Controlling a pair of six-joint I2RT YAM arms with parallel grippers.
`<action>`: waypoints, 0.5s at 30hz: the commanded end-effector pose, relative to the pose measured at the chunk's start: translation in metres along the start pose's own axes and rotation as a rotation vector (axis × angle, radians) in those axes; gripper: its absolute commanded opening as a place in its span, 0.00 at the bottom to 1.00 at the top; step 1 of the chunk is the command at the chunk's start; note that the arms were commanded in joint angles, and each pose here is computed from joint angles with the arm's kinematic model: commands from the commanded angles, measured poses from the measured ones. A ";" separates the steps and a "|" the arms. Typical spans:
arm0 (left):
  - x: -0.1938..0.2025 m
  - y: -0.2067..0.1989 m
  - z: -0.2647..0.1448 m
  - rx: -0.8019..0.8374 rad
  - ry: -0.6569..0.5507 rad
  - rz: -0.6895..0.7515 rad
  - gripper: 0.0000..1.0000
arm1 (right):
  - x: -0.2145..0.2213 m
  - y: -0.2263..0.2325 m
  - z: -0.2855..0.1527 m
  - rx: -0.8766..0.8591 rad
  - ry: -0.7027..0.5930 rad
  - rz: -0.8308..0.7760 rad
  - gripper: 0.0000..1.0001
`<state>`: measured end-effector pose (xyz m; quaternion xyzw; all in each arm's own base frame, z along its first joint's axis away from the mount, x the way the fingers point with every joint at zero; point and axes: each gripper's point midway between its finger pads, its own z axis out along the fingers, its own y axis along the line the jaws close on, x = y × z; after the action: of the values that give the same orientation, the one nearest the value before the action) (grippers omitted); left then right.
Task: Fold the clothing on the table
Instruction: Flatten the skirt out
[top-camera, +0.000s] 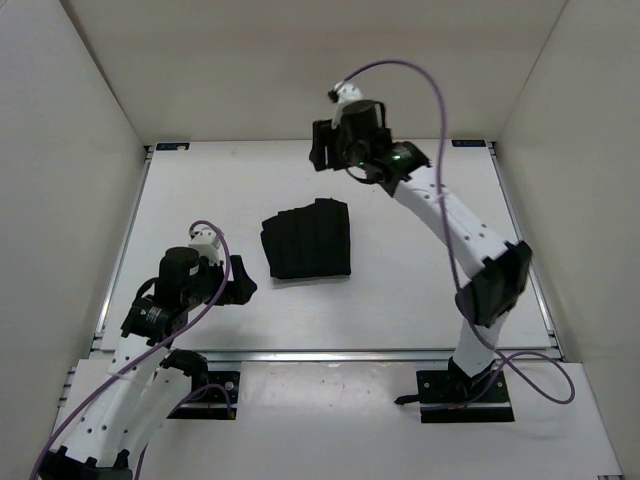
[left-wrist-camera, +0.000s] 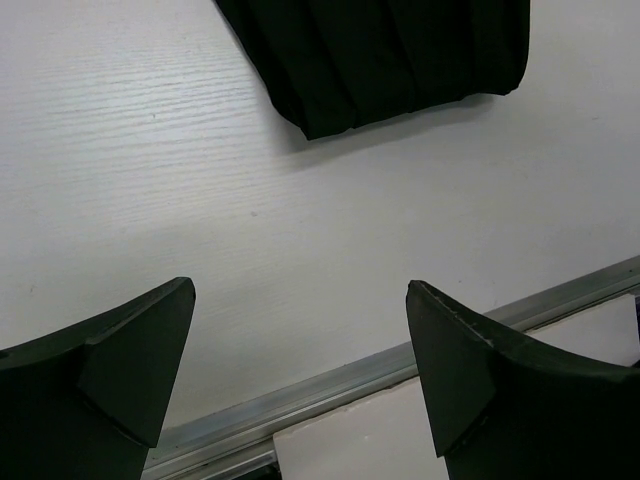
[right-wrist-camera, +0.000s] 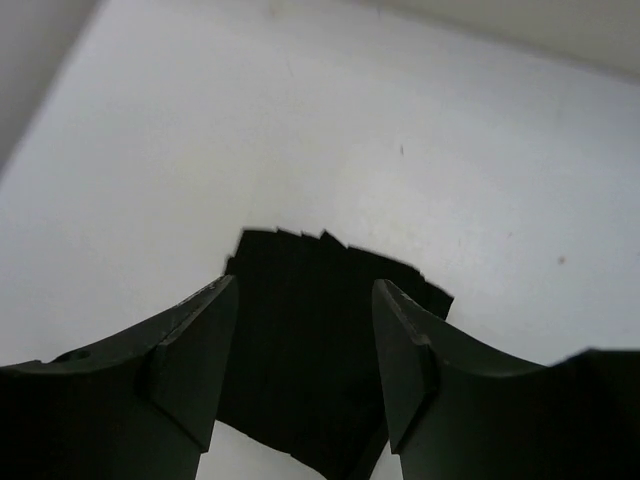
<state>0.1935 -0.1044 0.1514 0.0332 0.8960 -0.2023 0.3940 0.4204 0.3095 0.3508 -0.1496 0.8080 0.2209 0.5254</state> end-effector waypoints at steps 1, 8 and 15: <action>-0.006 -0.002 -0.002 0.008 -0.034 0.013 0.98 | 0.095 -0.010 0.051 0.072 0.237 0.006 0.53; -0.005 -0.003 -0.002 0.011 -0.030 0.014 0.97 | 0.147 -0.021 0.089 0.237 0.336 -0.024 0.55; -0.004 -0.005 -0.003 0.022 -0.026 0.021 0.97 | 0.199 -0.054 0.114 0.424 0.502 -0.125 0.60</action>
<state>0.1926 -0.1056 0.1536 0.0368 0.8933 -0.2051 0.3982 0.4421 0.3338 0.1085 -0.1537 0.9311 0.0309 0.3294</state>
